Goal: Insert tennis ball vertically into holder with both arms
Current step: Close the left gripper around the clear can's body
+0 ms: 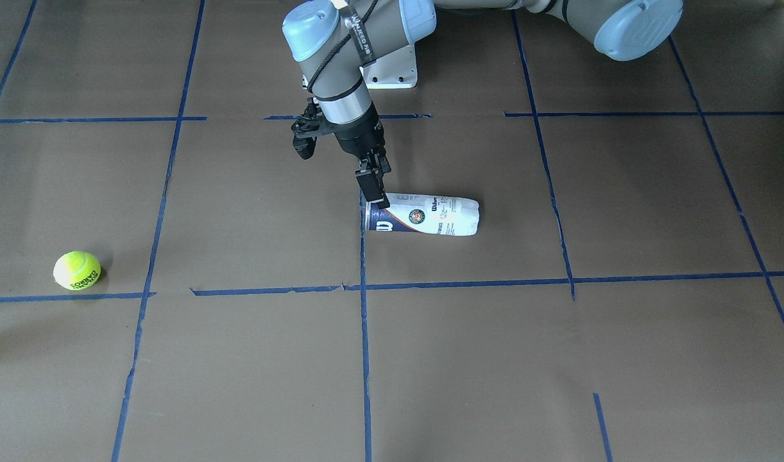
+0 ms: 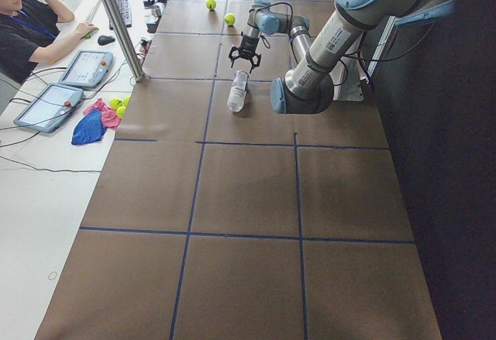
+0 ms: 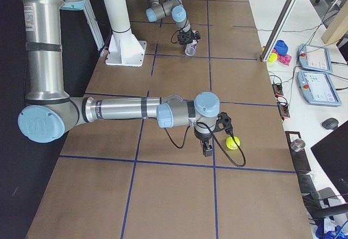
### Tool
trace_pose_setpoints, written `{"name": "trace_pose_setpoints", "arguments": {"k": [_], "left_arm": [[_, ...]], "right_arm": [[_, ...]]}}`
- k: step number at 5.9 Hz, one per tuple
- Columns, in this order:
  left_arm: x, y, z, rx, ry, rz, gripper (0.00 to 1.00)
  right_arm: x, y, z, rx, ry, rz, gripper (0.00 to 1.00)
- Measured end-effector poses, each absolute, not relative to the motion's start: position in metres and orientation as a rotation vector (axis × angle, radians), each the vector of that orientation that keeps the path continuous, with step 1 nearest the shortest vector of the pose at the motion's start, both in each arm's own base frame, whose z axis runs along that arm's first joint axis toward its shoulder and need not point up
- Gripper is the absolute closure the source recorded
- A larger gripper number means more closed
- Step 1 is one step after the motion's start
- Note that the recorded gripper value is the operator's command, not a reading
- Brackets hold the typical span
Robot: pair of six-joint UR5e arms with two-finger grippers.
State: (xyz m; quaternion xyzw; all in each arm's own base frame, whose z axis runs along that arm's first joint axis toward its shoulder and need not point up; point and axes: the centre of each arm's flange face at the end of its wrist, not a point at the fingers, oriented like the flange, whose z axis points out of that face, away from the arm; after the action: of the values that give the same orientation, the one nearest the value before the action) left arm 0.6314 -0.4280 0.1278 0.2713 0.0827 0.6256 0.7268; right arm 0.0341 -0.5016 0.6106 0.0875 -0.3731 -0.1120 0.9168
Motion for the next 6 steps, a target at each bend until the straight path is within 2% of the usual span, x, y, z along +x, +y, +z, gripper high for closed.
{"name": "trace_pose_setpoints", "arguments": {"k": [6], "left_arm": [[0.658,-0.456,0.168,0.566,0.287,1.381,0.0]], "right_arm": [[0.033,-0.502,0.612,0.177,-0.767,-0.232,0.0]]}}
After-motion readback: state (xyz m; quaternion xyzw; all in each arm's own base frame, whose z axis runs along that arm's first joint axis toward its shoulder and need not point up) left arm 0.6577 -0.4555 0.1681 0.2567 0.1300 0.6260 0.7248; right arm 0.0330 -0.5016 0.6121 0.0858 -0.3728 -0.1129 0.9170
